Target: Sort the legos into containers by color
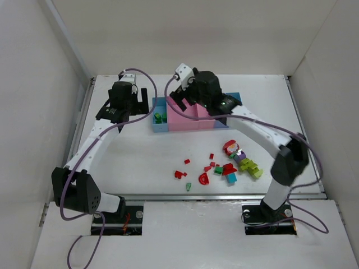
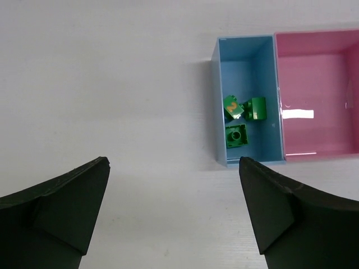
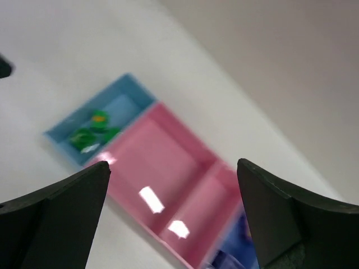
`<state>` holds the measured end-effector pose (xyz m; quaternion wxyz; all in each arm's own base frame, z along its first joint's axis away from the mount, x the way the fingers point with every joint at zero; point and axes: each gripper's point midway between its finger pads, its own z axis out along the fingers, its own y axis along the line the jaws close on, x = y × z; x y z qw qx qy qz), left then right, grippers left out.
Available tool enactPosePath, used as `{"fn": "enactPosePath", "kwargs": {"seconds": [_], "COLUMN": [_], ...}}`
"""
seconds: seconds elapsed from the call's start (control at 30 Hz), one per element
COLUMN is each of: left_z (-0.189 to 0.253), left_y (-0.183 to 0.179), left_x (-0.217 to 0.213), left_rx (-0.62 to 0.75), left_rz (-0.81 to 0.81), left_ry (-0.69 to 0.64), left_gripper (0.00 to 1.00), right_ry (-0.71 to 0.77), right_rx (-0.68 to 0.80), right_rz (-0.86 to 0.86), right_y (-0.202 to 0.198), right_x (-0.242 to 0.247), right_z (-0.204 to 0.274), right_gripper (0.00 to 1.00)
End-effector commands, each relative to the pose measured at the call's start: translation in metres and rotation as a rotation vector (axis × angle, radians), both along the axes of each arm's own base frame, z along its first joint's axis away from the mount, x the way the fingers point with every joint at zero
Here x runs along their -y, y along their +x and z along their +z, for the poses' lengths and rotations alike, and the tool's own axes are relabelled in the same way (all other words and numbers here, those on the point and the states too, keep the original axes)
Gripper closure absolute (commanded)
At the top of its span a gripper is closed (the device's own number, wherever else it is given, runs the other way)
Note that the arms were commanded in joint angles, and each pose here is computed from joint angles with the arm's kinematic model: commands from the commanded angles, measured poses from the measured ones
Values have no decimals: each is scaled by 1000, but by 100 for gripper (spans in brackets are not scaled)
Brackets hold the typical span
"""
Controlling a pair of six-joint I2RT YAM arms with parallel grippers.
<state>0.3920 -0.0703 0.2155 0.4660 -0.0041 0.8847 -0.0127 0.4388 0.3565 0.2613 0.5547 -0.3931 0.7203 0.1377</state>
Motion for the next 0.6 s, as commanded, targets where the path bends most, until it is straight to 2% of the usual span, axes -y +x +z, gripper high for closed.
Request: {"fn": "enactPosePath", "kwargs": {"seconds": [0.0, 0.03, 0.07, 0.13, 0.2, 0.23, 0.3, 0.37, 0.4, 0.5, 0.57], "left_z": [55, 49, 45, 39, 34, 32, 25, 22, 24, 16, 13], "left_y": [3, 2, -2, -8, -18, -22, -30, -35, -39, -46, -51], "left_x": [3, 2, 5, 9, 9, 9, 8, 2, 3, 0, 2], "left_rx": [161, 148, 142, 133, 137, 137, 147, 158, 174, 189, 201], "left_rz": [37, 37, 28, 22, 29, 34, 36, 54, 54, 71, 73], "left_ry": [-34, -31, -29, -18, 0, 9, 32, 78, 81, 133, 162], "left_gripper": [0, 0, 0, 0, 0, 0, 0, 0, 0, 0, 0], "right_ry": [-127, -94, 21, 30, -20, -1, -65, -131, -202, -289, -277], "right_rx": [357, 383, 376, 327, 242, 151, -43, -184, -264, -384, -443], "right_rz": [-365, -469, -590, -694, -506, -263, -37, 106, 149, 272, 290], "right_y": [-3, -4, -11, -17, -35, -56, -101, -151, -170, -228, -244], "right_x": [91, 110, 130, 153, 136, 96, 65, 33, 23, -5, -17], "right_z": [98, 98, 113, 103, 84, 66, 8, -40, -80, -132, -151], "right_gripper": [0, 0, 0, 0, 0, 0, 0, 3, 5, 17, 21]}}
